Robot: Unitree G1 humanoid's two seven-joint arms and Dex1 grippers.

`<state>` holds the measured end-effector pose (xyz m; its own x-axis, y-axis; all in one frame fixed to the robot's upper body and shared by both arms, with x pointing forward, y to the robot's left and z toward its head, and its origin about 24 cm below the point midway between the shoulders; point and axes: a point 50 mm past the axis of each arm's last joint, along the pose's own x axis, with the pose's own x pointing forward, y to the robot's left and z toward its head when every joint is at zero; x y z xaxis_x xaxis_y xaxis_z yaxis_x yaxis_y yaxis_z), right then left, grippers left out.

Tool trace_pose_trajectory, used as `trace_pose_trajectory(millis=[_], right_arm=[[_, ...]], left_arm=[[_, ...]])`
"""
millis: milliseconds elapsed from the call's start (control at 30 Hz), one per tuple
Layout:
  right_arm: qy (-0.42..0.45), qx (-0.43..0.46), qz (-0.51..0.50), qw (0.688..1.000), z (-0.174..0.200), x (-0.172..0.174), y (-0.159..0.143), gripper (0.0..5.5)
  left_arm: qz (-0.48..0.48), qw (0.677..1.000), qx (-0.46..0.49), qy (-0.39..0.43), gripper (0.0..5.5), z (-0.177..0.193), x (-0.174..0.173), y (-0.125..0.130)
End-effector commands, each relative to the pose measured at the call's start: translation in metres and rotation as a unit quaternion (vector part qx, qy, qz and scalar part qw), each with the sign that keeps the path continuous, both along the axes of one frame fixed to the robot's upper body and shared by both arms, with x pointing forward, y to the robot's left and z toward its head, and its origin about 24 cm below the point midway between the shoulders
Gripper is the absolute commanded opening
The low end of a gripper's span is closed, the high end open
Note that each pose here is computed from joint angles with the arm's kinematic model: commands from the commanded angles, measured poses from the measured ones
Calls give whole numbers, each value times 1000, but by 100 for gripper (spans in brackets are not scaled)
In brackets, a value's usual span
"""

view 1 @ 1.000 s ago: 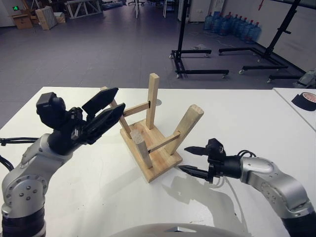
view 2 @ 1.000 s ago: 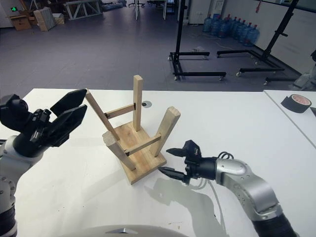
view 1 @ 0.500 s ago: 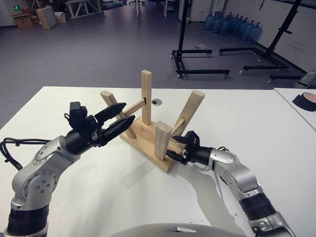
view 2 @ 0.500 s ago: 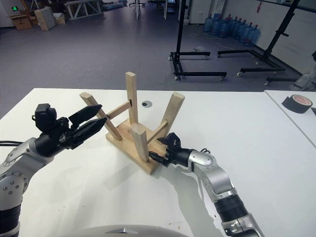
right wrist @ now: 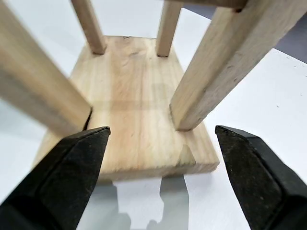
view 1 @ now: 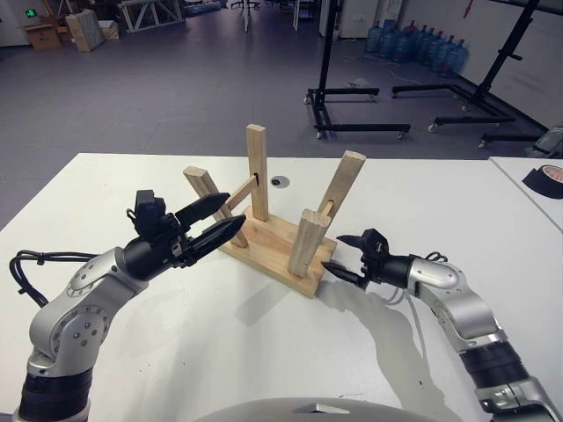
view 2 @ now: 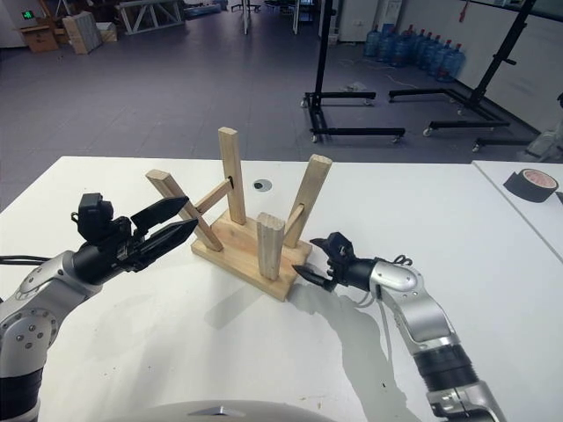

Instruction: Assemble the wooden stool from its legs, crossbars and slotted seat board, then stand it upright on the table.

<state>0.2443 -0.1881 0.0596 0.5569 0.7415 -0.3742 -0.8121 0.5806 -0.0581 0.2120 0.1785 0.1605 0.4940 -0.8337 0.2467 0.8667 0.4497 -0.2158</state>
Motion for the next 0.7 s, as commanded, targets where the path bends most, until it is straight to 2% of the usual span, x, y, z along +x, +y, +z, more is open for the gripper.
trace_pose_trajectory(millis=[33,333,467,700], right_arm=[[28,23,48,998,3,-21,14,403],[-2,64,28,998,-4,-12,61,403],[-8,70,29,997,-9,-10,67,336],[-8,74,41,996,-10,-9,59,208]], left_arm=[[7,1000,6,4,360,-4,-1,2],[7,1000,9,19,360,-11,4,-1],[10,1000,10,23,360,-14,4,-2],[21,999,10,22,360,-18,5,-2]])
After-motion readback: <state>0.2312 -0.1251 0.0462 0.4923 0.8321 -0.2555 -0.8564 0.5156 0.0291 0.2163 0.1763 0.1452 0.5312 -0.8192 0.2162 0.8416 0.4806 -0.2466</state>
